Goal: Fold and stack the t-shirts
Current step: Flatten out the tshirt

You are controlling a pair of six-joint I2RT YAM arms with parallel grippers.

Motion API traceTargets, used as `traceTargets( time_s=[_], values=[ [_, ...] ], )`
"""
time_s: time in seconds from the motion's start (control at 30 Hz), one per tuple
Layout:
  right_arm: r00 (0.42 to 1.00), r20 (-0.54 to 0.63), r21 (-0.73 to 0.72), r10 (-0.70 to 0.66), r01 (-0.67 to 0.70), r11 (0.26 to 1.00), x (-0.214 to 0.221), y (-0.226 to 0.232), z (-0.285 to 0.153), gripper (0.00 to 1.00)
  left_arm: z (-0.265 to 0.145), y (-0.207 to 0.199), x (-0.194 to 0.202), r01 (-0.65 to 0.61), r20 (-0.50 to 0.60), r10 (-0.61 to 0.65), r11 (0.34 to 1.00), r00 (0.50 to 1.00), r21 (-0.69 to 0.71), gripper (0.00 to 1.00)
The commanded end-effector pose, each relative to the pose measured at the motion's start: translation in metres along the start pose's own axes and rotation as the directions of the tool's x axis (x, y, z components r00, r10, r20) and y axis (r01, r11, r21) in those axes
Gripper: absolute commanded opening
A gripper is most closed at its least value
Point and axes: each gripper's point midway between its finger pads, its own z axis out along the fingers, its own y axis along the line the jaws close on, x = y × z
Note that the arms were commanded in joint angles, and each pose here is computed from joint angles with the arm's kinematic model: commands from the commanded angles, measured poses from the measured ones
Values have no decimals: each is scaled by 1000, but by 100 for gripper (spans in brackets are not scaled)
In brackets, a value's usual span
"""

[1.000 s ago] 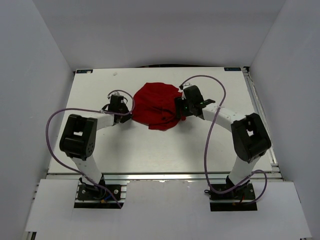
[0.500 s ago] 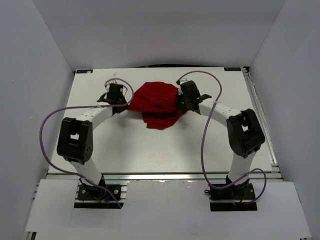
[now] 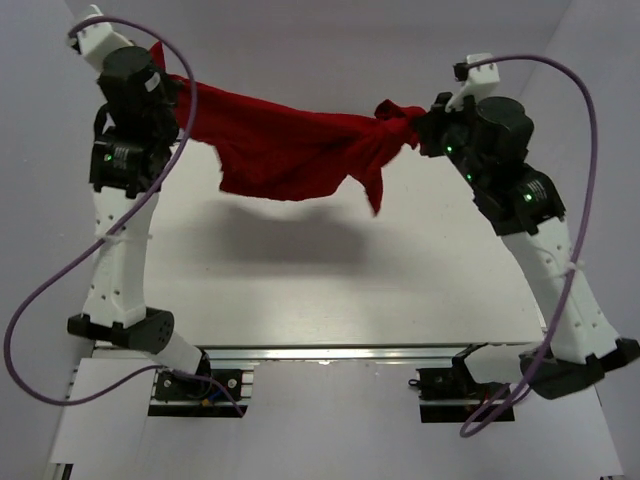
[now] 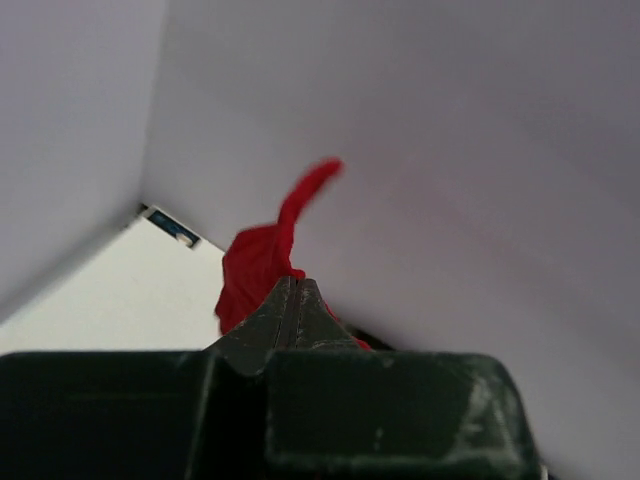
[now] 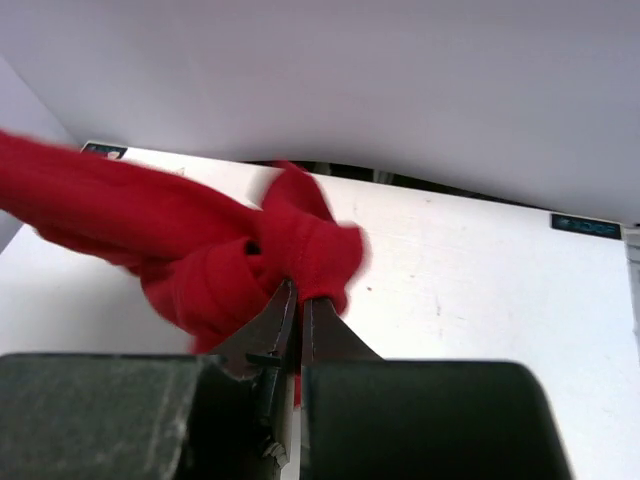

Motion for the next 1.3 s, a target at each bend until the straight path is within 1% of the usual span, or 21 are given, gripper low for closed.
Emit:
traceTargets(
  time_s=[0.0,0.17,0.3,0.43,0.47,0.53,0.57,0.7,0.8,0.83,0.87,0.93,0.97,1.03,1.07,1.1,1.13,1.17,1.2,1.23,1.27],
  values=[
    [1000,-17,68,-3,4,998,-2,-17,-31,0,-28,46,-30,-67,41,75,984,996,-167,0],
    [992,120,6,47,-48,999,-41,-14,-96,0,-63,57,-81,12,165,13,989,986,-150,0],
    [996,79,26,33,-35,999,-34,-19,-107,0,-57,42,-85,-11,156,26,995,987,-96,0],
    [1000,22,58,-2,0,998,-12,-23,-85,0,-9,16,-36,-102,61,107,992,992,-72,0],
    [1000,-6,52,-9,9,999,-2,-21,-72,0,17,9,-3,-154,5,155,985,988,-82,0],
    [998,-53,54,-17,20,998,23,-20,-48,0,45,3,27,-189,-46,186,979,981,-78,0],
    [994,-103,59,-24,30,998,42,-20,-29,0,76,6,65,-223,-106,212,970,971,-96,0],
    [970,-240,84,-25,47,995,108,-26,32,0,152,29,163,-248,-248,215,963,945,-109,0],
    [953,-302,133,20,21,991,147,-41,71,0,194,49,210,-194,-320,153,976,935,-100,0],
    [944,-327,167,38,18,986,162,-53,86,0,204,55,221,-155,-337,117,984,934,-89,15],
    [944,-325,184,49,13,983,167,-58,96,0,209,60,231,-143,-352,104,986,930,-88,19],
    [939,-335,216,79,-5,976,168,-74,113,0,217,68,253,-107,-385,64,990,921,-93,20],
    [917,-389,244,90,8,970,192,-84,127,0,224,86,256,-96,-401,46,990,915,-107,27],
    [913,-393,293,108,13,956,192,-102,141,1,227,92,270,-96,-437,40,990,899,-106,40],
    [898,-425,298,118,16,954,207,-106,151,13,224,95,270,-104,-455,47,989,889,-101,42],
    [892,-437,295,119,17,955,210,-108,153,19,221,94,266,-106,-458,51,990,888,-96,48],
    [893,-433,300,123,15,954,208,-112,155,32,213,89,247,-112,-441,66,991,895,-79,54],
    [897,-426,292,119,13,956,205,-112,157,62,207,87,238,-117,-433,75,991,898,-71,59],
    [902,-420,278,96,27,960,199,-112,158,73,199,91,236,-131,-442,85,988,893,-76,66],
    [903,-420,281,92,33,959,197,-113,157,84,190,90,227,-140,-440,97,988,893,-65,67],
    [913,-399,288,87,35,957,185,-114,155,89,169,85,201,-131,-430,93,990,898,-58,67]
  ],
)
